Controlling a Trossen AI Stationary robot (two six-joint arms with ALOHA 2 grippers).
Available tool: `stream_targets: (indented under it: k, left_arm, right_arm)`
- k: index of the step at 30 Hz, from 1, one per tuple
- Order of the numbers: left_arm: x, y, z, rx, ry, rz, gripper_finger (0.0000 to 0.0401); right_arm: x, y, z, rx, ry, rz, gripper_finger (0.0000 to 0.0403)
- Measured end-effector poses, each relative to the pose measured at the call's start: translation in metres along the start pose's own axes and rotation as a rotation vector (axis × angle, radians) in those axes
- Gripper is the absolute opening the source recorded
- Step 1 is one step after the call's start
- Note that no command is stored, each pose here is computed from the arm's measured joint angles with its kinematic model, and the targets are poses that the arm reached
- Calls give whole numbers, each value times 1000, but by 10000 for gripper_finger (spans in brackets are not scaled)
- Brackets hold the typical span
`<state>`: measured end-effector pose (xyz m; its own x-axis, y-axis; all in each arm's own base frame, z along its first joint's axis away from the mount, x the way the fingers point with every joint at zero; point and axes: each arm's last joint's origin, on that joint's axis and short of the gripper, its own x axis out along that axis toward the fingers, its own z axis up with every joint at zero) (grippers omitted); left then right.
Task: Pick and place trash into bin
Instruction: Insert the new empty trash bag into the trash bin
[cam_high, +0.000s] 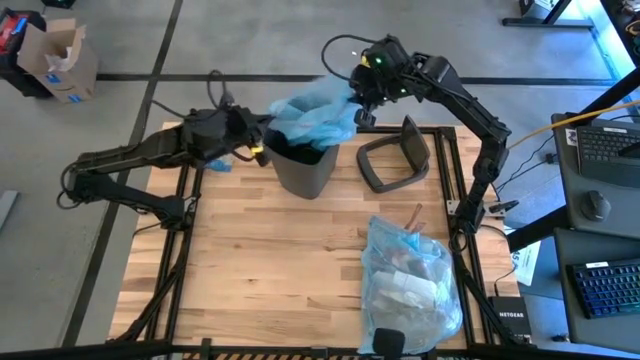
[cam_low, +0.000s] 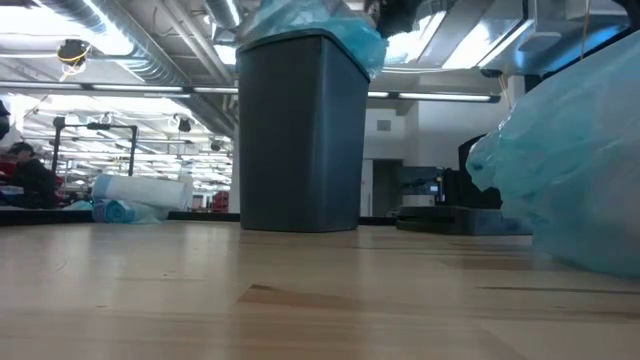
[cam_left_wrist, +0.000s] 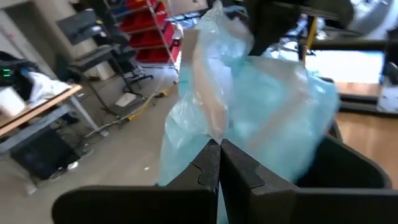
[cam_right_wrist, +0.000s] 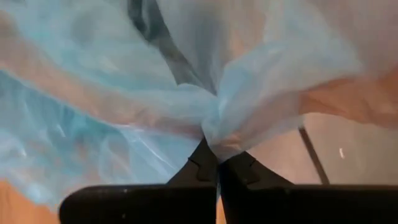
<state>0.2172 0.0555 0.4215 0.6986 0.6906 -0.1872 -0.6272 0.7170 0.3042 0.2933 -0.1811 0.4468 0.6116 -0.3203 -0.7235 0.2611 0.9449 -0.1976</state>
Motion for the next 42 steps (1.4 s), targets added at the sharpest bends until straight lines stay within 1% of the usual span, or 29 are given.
stream_targets:
  k: [2, 4, 7, 9, 14, 16, 18, 21, 24, 27, 31, 35, 37, 39, 42]
  left_arm:
    - [-8, 7, 2, -14, -16, 30, 0]
    - [-17, 14, 3, -26, -30, 49, 0]
    - [-29, 22, 5, -49, -57, 56, 0]
    - [-36, 27, 6, -58, -72, 59, 0]
    - [-44, 33, 6, -72, -89, 62, 0]
    - [-44, 32, 5, -66, -78, 60, 0]
    - [-42, 31, 3, -66, -75, 58, 0]
    - [-38, 25, -3, -70, -61, 29, 0]
    - [-35, 22, -7, -68, -50, 19, 0]
    - [-34, 22, -8, -71, -51, 18, 0]
    - [-35, 20, -8, -77, -53, 6, 0]
    - [-36, 18, -7, -80, -64, -15, 0]
    - [-37, 17, -5, -83, -74, -28, 0]
    - [-37, 16, -5, -83, -81, -35, 0]
    - [-38, 15, -4, -83, -86, -43, 0]
  right_arm:
    - [-2, 0, 5, 6, -71, 23, 0]
    - [-1, 1, 10, 12, -128, 95, 0]
    - [12, 2, 16, 15, -191, 206, 0]
    - [25, 4, 22, 16, -216, 218, 0]
    - [52, 2, 37, -13, -295, 137, 0]
    - [62, 0, 35, -34, -256, 69, 0]
    - [69, -2, 32, -57, -198, -22, 0]
    - [69, -10, 30, -103, -154, -158, 0]
    - [68, -22, 37, -112, -229, -250, 0]
    - [68, -30, 44, -105, -319, -289, 0]
    - [68, -31, 44, -130, -347, -238, 0]
    - [70, -26, 45, -144, -394, -89, 0]
    - [76, -18, 47, -147, -419, -13, 0]
    - [85, -13, 43, -151, -394, 42, 0]
    - [99, 0, 39, -160, -348, 71, 0]
